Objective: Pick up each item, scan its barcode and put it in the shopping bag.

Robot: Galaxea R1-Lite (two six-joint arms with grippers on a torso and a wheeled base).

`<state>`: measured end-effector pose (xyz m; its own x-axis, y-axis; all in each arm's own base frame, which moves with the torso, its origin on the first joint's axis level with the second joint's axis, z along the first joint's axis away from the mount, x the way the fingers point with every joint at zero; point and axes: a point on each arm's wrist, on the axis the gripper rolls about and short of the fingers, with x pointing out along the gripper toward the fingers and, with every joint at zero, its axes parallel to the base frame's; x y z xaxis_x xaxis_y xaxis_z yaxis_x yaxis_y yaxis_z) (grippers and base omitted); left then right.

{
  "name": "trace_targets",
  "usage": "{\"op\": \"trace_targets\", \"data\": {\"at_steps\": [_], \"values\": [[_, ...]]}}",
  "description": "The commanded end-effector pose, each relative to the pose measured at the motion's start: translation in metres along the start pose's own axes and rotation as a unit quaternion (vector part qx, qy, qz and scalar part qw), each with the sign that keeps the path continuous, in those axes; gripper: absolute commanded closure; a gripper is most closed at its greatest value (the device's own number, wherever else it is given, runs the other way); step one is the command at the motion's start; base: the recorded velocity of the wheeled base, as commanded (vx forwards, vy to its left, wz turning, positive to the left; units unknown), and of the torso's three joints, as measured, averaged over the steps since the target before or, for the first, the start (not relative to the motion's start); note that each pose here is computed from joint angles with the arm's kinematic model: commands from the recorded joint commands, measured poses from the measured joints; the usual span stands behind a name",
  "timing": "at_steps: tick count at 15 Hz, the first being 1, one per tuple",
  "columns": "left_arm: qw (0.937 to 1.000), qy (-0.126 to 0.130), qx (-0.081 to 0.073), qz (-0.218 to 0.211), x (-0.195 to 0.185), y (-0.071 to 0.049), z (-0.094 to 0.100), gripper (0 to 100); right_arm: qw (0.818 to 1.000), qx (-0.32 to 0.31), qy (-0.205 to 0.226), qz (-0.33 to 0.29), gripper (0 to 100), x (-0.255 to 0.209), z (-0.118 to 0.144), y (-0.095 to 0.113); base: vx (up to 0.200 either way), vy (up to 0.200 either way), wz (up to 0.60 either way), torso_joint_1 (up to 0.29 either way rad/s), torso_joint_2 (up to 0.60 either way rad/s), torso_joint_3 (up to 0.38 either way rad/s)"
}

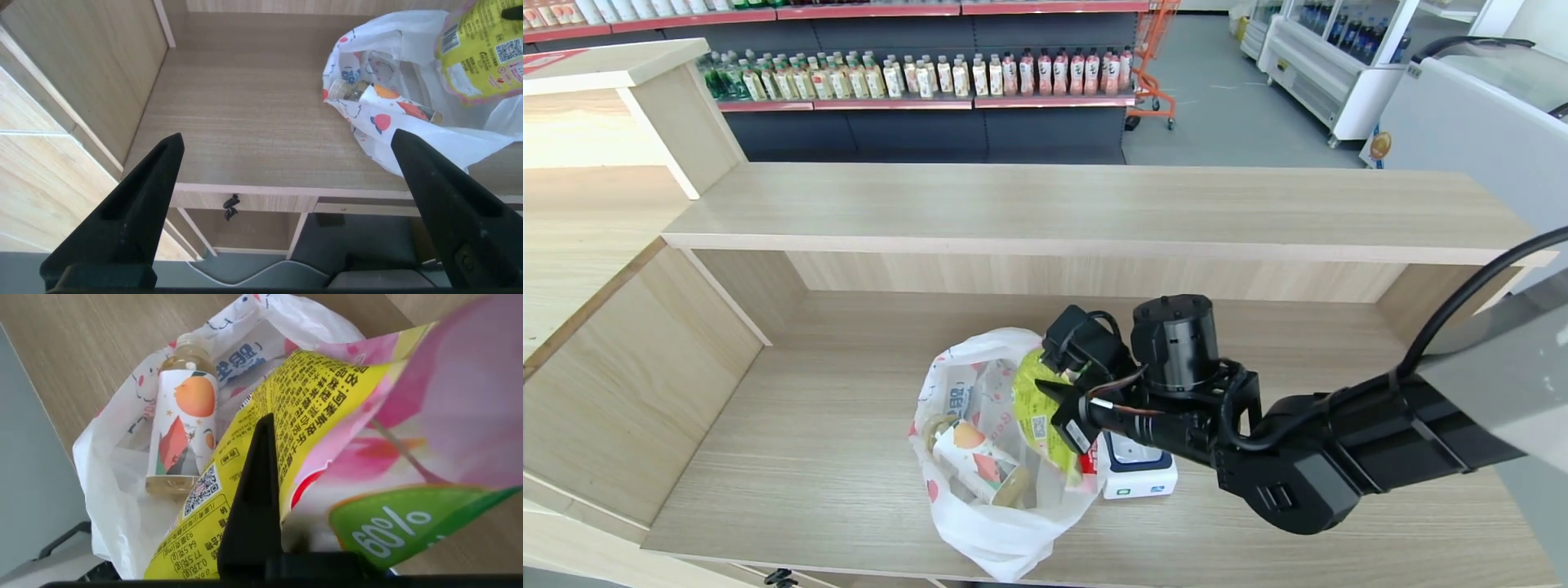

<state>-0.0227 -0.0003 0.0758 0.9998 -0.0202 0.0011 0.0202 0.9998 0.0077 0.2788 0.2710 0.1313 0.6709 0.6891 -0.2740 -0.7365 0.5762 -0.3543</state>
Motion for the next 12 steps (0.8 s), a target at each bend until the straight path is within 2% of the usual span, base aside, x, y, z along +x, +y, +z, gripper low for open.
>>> {"op": "trace_targets", "data": {"at_steps": [1, 5, 12], "values": [[1.0000, 0.000, 0.000, 0.000, 0.000, 0.000, 0.000, 0, 1.000, 0.001, 0.006, -0.001, 100, 0.000, -0.013, 0.002, 0.000, 0.000, 0.00, 0.000, 0.00, 0.000], [1.0000, 0.000, 0.000, 0.000, 0.000, 0.000, 0.000, 0, 1.000, -0.005, -0.003, -0.018, 100, 0.002, -0.026, -0.004, 0.000, 0.000, 0.00, 0.000, 0.00, 0.000], [1.0000, 0.000, 0.000, 0.000, 0.000, 0.000, 0.000, 0, 1.000, -0.004, -0.001, -0.012, 100, 0.002, -0.029, -0.002, 0.000, 0.000, 0.00, 0.000, 0.00, 0.000]]}}
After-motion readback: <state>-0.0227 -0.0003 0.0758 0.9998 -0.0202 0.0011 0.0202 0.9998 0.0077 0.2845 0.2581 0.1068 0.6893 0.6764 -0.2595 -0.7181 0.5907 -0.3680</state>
